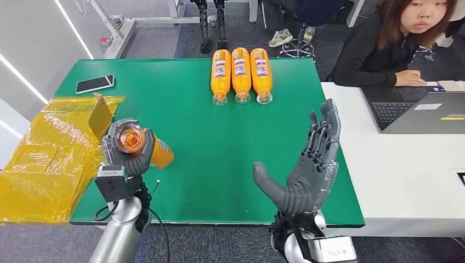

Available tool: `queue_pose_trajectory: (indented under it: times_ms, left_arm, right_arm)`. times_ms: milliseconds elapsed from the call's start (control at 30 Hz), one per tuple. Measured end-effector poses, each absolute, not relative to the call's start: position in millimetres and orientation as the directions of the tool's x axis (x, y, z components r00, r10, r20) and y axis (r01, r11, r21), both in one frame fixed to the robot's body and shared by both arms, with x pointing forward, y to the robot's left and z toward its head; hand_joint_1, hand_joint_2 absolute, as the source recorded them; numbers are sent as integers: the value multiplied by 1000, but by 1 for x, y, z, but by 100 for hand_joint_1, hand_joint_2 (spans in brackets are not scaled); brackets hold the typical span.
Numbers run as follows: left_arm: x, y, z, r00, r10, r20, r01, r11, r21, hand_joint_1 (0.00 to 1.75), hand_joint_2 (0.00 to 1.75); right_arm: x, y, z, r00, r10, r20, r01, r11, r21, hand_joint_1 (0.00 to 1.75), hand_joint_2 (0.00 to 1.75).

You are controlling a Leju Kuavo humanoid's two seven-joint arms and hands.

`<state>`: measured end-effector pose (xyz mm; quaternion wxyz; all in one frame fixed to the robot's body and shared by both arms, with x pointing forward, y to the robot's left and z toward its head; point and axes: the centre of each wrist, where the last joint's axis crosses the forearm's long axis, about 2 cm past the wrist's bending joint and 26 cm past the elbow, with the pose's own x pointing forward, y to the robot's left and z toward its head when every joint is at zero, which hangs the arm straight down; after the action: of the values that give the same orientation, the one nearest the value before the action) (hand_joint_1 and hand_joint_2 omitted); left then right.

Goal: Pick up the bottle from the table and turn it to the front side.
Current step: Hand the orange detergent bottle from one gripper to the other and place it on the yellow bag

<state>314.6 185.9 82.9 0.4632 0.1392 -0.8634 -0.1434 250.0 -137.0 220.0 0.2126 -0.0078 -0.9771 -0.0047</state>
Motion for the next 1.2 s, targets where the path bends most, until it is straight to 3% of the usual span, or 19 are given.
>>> queue_pose_trajectory:
  times_ms: [167,300,367,533,867,1200]
  left_arm:
    - [335,199,105,-635,-585,504,-234,768,597,152,175]
    - [349,202,126,-671,-720,179,-334,508,794,151,175]
    - [355,204,133,-673,-733,93,-351,428,833,154,175]
    - [372,213,135,-646,-763,-35,-323,231,918,163,175]
    - [369,253,74,-494,-856,-153,-46,-150,988,168,175]
    - [361,290,47,-382,-896,-225,250,-335,909,169,175]
  right_arm:
    - [250,-137,219,-906,9,424,15,1000,10,0,175]
    - [251,-137,216,-896,-4,445,7,1000,23,0,175]
    - [251,-139,215,-893,-6,450,5,1000,24,0,175]
    - [250,-145,212,-891,6,455,12,1000,11,0,175]
    - [236,-161,199,-878,56,475,56,998,-13,0,175]
    - [234,-165,195,-868,67,491,71,997,-11,0,175]
